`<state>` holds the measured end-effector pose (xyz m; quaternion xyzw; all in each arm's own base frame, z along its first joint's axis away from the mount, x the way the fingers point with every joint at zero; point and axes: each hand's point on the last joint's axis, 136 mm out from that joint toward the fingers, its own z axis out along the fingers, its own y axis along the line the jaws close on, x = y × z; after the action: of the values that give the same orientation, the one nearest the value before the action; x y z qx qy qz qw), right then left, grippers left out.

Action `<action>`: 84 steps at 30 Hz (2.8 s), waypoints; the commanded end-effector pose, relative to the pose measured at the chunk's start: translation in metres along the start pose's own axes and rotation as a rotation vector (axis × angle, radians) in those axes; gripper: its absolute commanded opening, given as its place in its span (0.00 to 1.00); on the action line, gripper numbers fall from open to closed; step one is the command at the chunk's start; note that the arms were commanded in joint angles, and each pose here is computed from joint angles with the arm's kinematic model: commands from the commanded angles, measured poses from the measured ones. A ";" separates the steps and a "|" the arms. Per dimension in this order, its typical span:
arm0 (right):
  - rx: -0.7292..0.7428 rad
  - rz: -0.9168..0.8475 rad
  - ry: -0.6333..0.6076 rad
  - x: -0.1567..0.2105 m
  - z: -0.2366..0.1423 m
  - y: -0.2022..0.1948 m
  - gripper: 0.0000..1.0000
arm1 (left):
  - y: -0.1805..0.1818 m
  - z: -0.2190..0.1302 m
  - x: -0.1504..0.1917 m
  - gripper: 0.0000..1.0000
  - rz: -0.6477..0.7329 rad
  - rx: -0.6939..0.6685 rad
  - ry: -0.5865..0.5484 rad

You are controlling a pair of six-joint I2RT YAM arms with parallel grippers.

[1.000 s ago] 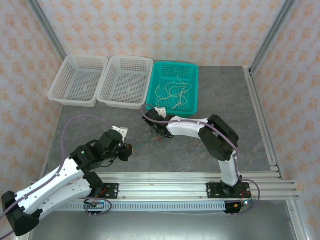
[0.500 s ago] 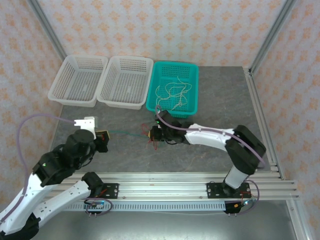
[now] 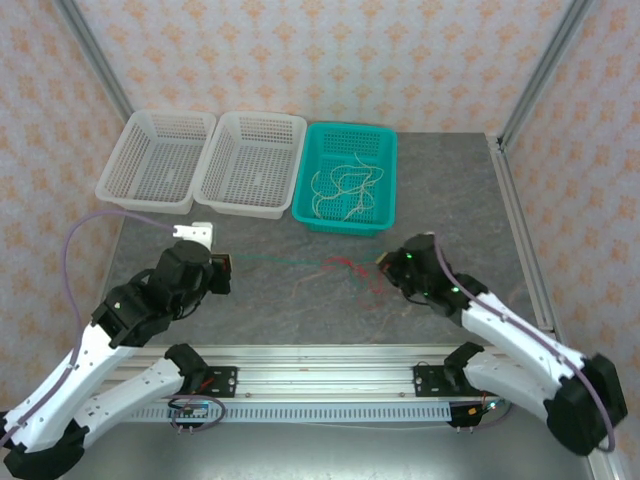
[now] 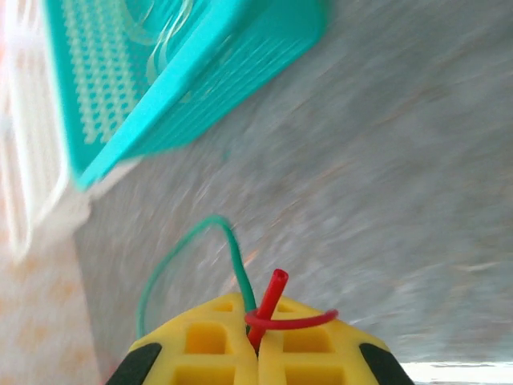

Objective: Untangle the cables

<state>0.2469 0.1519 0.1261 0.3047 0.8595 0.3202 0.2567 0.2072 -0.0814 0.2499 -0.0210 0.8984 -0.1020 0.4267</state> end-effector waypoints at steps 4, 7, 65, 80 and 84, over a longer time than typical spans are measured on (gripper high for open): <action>0.492 0.045 -0.192 -0.042 -0.025 -0.120 0.09 | 0.007 0.045 0.008 0.00 -0.023 -0.055 0.076; 0.601 0.084 -0.168 -0.048 -0.025 -0.144 0.06 | 0.015 0.054 0.012 0.00 -0.037 -0.083 0.071; 0.406 0.148 -0.221 -0.099 -0.034 -0.116 0.03 | 0.013 0.036 -0.261 0.00 0.053 -0.275 -0.368; 0.437 0.107 -0.252 -0.100 -0.051 -0.117 0.05 | 0.063 0.234 -0.260 0.00 0.014 -0.285 -0.155; 0.435 0.110 -0.250 -0.100 -0.051 -0.116 0.05 | 0.079 0.281 -0.210 0.00 0.036 -0.317 -0.034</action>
<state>0.2433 -0.0035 0.0973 0.4399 0.8500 0.1167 0.2652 0.5600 -0.0244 0.2399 -0.0821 0.8899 0.0487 0.4460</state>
